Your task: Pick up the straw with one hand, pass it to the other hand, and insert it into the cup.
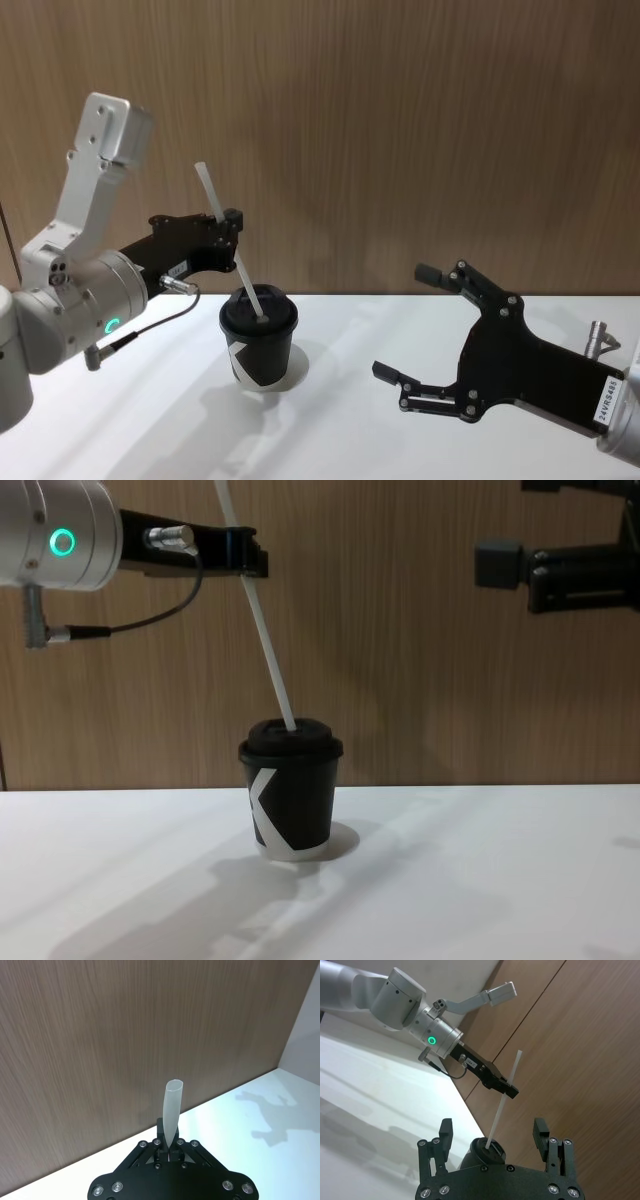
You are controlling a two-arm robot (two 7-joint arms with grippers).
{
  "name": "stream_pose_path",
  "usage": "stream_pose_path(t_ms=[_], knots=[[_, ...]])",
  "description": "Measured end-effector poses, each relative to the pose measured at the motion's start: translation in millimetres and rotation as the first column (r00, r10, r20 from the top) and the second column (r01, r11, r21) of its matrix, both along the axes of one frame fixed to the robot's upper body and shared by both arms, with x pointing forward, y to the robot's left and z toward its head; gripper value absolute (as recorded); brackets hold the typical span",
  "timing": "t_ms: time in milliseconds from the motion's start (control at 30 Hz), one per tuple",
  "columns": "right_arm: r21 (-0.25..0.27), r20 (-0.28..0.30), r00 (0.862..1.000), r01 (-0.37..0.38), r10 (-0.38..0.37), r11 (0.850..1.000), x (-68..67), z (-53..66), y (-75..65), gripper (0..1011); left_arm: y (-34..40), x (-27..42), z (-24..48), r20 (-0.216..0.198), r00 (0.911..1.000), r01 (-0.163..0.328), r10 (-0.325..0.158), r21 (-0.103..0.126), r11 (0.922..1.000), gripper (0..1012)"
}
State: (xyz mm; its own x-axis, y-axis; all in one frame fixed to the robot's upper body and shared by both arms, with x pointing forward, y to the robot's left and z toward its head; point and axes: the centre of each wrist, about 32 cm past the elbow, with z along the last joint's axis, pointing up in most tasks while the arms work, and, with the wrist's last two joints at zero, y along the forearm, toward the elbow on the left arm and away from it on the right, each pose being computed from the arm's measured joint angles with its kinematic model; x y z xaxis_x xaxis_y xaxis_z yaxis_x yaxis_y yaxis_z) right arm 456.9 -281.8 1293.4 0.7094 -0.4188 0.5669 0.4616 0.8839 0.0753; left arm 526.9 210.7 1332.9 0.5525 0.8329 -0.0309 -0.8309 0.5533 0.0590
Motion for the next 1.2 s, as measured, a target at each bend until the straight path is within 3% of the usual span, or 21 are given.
stream_pose_path(t_ms=[433, 867, 1067, 1200], knots=[[0.0, 0.0, 1.0, 0.0, 0.0, 1.0, 0.0, 0.0, 0.0, 1001, -1.6, 6.7, -2.5, -0.01, 0.9999, -0.004, 0.005, 0.028, 0.9996, 6], [0.0, 0.0, 1.0, 0.0, 0.0, 1.0, 0.0, 0.0, 0.0, 1001, -0.9, 14.7, -8.5, -0.047, 0.9988, 0.015, -0.015, 0.008, 0.9999, 5], [0.0, 0.0, 1.0, 0.0, 0.0, 1.0, 0.0, 0.0, 0.0, 1001, -0.4, 17.0, -10.2, -0.058, 0.998, 0.024, -0.024, -0.003, 0.9997, 117], [0.0, 0.0, 1.0, 0.0, 0.0, 1.0, 0.0, 0.0, 0.0, 1001, -0.2, 18.0, -11.1, -0.063, 0.9976, 0.027, -0.027, -0.008, 0.9996, 248]])
